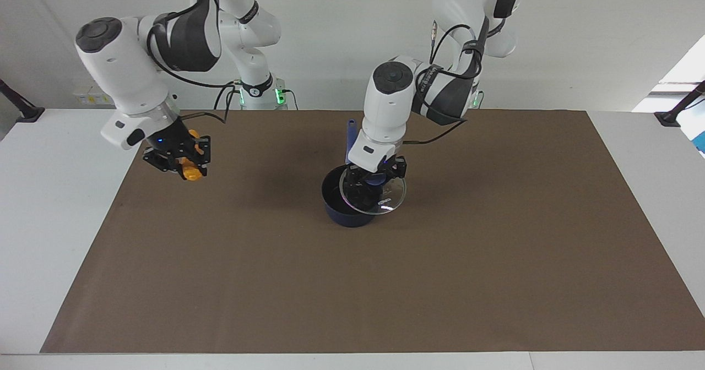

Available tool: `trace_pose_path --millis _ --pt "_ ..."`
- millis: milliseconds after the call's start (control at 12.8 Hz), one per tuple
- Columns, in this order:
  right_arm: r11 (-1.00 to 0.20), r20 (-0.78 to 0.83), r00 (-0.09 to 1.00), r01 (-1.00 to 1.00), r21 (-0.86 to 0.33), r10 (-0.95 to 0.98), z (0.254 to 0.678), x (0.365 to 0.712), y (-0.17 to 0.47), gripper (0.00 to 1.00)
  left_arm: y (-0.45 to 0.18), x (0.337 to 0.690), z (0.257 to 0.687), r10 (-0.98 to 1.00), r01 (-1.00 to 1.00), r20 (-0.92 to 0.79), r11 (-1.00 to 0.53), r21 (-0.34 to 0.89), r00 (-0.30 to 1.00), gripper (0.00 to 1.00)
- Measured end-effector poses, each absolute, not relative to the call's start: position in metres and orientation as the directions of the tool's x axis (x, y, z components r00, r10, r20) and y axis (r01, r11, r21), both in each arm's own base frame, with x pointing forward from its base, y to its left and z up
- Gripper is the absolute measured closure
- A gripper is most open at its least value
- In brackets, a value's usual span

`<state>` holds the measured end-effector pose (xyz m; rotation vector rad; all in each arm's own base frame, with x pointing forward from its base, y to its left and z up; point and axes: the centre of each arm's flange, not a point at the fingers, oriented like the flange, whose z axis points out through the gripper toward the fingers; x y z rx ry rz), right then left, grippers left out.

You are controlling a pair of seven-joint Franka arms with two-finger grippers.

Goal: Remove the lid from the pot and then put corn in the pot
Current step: 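Lift the lid away with the left gripper while the right gripper carries corn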

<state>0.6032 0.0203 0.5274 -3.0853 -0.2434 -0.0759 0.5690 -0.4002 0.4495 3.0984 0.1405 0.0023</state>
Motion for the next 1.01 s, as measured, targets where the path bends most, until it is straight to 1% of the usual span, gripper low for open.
trace_pose_path --millis 312,623,857,1013 --pt "-0.997 0.045 0.997 0.063 -0.040 0.061 0.512 0.599 0.123 0.57 -0.311 0.609 0.435 -0.082 -0.081 -0.027 -0.996 0.022 0.996 0.56" --pt "-0.998 0.071 0.997 0.040 -0.052 0.036 0.486 0.586 0.230 0.57 -0.221 0.640 0.430 -0.227 -0.226 -0.036 -0.974 0.028 0.973 0.56" --pt "-0.998 0.063 0.998 0.030 -0.054 0.026 0.475 0.572 0.282 0.57 -0.152 0.653 0.420 -0.311 -0.310 -0.037 -0.950 0.036 0.950 0.56" --pt "-0.998 0.062 0.998 0.029 -0.052 0.026 0.464 0.572 0.314 0.57 -0.116 0.651 0.408 -0.362 -0.362 -0.017 -0.932 0.037 0.932 0.56"
